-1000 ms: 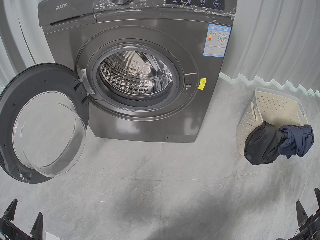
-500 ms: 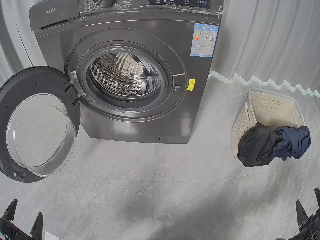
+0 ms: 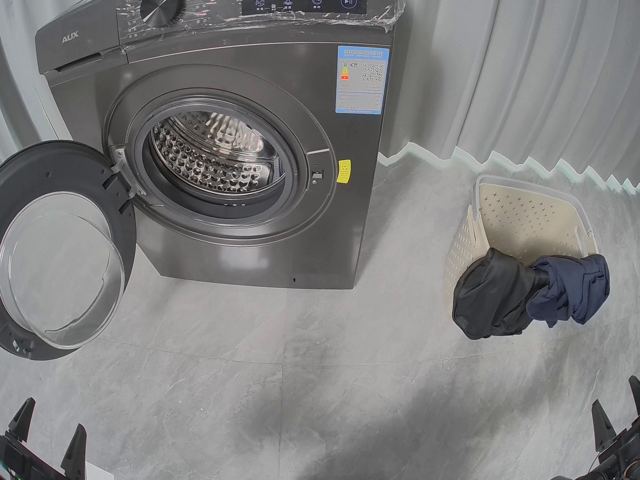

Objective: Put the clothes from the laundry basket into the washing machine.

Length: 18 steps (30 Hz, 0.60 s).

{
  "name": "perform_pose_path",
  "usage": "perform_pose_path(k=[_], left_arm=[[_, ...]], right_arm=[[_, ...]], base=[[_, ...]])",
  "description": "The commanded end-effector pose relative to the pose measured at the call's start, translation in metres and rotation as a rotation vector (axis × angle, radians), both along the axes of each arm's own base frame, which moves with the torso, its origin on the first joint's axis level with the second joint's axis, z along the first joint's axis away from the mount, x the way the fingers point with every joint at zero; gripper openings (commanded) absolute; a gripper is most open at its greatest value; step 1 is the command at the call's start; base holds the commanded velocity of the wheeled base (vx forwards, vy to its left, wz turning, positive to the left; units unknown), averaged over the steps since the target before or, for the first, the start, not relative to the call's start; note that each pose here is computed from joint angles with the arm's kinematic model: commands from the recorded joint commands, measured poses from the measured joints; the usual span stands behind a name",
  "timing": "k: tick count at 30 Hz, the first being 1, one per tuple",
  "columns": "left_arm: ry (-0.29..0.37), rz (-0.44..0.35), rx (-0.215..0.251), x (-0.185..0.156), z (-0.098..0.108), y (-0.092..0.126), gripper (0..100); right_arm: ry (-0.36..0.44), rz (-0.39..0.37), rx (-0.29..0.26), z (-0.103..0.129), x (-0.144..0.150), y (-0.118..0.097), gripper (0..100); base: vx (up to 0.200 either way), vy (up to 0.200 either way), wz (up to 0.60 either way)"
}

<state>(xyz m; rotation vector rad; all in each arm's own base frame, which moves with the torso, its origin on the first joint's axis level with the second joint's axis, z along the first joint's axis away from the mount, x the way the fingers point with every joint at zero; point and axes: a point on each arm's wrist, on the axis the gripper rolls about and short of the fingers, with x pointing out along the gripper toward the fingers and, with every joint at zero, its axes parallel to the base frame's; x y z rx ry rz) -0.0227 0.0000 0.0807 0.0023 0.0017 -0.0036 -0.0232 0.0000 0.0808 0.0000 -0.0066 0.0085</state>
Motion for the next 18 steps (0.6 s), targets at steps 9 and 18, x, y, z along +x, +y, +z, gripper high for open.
perform_pose_path(k=[9, 18], left_arm=[[0.001, -0.001, -0.001, 0.0, -0.0048, 0.0, 100], [0.001, 0.001, -0.001, 0.0, -0.0048, 0.0, 100]], right_arm=[[0.008, 0.001, 0.0, -0.0051, 0.0006, 0.0, 100], [0.008, 0.001, 0.0, -0.0051, 0.0006, 0.0, 100]], base=[[0.0, -0.2, 0.0], [0.0, -0.2, 0.0]])
